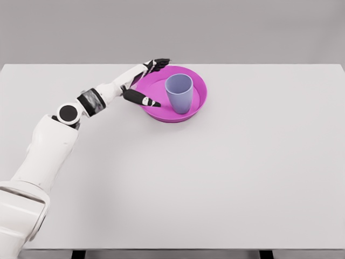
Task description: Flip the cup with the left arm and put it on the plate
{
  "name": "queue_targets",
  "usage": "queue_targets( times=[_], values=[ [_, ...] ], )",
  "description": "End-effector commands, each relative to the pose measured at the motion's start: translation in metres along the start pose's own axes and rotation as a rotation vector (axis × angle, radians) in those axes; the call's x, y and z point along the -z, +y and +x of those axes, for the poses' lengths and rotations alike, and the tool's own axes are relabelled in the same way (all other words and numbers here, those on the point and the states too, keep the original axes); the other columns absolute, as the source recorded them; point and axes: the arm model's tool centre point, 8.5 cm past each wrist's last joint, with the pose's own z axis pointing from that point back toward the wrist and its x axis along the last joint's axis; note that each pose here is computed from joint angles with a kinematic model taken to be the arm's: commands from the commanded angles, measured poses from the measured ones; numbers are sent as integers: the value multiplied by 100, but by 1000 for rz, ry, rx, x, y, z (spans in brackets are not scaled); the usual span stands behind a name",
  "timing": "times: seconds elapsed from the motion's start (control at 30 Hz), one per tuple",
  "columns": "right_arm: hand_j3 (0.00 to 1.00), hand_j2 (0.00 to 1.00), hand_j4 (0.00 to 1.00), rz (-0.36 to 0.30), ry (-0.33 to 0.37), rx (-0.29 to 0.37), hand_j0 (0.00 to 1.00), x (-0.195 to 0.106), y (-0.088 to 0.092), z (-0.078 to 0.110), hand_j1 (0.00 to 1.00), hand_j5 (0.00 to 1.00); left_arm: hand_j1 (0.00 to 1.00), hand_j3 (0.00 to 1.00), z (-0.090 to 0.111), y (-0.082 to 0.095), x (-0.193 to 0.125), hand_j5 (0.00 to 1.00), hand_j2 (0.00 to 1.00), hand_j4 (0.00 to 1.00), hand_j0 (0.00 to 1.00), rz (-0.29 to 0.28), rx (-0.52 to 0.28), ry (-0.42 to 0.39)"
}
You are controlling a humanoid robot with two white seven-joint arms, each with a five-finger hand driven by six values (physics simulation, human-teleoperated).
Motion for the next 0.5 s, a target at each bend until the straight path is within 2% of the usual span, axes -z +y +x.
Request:
queue_targets(
  times=[0.0, 0.07, 0.13, 0.17, 0.2, 0.33, 0.43, 0.47],
  values=[
    [100, 100, 100, 0, 0, 0, 100, 0, 0, 0, 100, 100, 100, 100, -5, 14, -15, 100, 100, 100, 100, 19, 13, 21],
    [100, 100, 100, 0, 0, 0, 100, 0, 0, 0, 100, 100, 100, 100, -10, 31, -32, 100, 100, 100, 100, 39, 36, 52],
    [100, 100, 100, 0, 0, 0, 100, 0, 0, 0, 100, 100, 100, 100, -17, 58, -64, 100, 100, 100, 100, 81, 66, 95],
    [100, 100, 100, 0, 0, 0, 100, 0, 0, 0, 100, 100, 100, 100, -20, 81, -92, 100, 100, 100, 100, 130, 83, 122],
    [100, 100, 100, 0, 0, 0, 100, 0, 0, 0, 100, 100, 100, 100, -23, 89, -106, 100, 100, 100, 100, 138, 97, 149],
    [100, 100, 100, 0, 0, 0, 100, 0, 0, 0, 100, 100, 100, 100, -41, 108, -169, 100, 100, 100, 100, 163, 130, 266],
    [100, 100, 100, 0, 0, 0, 100, 0, 0, 0, 100, 100, 100, 100, -46, 123, -206, 100, 100, 100, 100, 180, 157, 336],
    [100, 100, 100, 0, 0, 0, 100, 0, 0, 0, 100, 100, 100, 100, -48, 122, -210, 100, 100, 100, 100, 177, 158, 348]
  ],
)
